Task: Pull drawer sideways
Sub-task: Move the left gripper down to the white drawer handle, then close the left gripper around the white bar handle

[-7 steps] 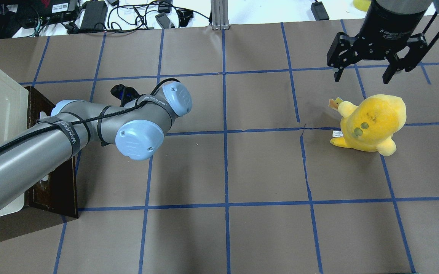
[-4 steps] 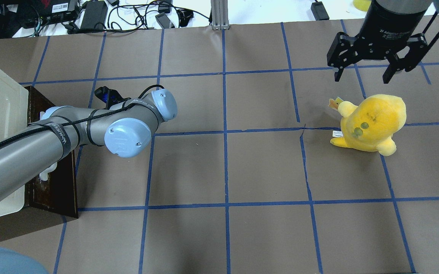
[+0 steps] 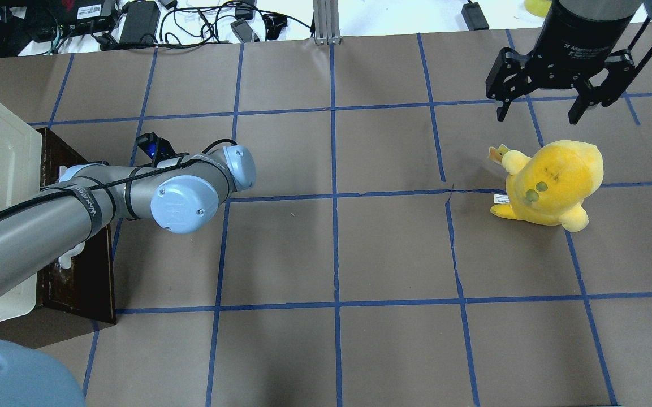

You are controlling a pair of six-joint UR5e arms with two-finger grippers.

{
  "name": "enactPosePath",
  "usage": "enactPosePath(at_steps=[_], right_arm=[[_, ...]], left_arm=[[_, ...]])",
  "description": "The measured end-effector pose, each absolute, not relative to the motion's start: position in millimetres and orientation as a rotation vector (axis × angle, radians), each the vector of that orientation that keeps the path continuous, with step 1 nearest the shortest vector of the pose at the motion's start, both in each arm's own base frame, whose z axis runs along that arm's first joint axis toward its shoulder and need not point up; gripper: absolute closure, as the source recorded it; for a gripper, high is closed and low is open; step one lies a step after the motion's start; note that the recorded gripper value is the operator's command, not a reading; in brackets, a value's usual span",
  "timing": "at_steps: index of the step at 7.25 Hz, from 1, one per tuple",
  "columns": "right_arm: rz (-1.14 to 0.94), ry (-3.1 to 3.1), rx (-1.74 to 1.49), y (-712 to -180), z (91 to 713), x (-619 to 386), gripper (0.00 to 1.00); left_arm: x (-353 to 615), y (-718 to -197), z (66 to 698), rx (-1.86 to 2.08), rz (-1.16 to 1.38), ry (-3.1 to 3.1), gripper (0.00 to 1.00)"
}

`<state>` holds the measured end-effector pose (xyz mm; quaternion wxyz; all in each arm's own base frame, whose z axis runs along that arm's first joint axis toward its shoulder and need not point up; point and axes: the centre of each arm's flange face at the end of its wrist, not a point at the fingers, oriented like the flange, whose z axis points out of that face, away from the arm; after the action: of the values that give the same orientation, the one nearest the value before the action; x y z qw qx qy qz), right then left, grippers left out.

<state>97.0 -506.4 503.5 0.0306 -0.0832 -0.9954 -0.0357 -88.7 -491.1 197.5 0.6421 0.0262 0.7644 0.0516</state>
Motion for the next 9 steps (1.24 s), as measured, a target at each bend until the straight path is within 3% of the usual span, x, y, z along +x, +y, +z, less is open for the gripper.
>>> enactPosePath(at_steps=[1,2,7,9], right_arm=[[-0.111,-3.068,-0.256,-506,503,97,0.00],[-0.111,-3.068,-0.255,-506,503,97,0.00],[-0.110,-3.068,-0.255,-506,503,97,0.00],[-0.110,-3.068,-0.255,-506,503,97,0.00]], left_arm=[[-86,-493,192,0.080,0.122,1.722,0.02],[-85,-494,188,0.092,0.127,1.711,0.10],[-65,-496,182,0.087,0.149,1.684,0.14],[-63,-498,179,0.085,0.155,1.685,0.25]])
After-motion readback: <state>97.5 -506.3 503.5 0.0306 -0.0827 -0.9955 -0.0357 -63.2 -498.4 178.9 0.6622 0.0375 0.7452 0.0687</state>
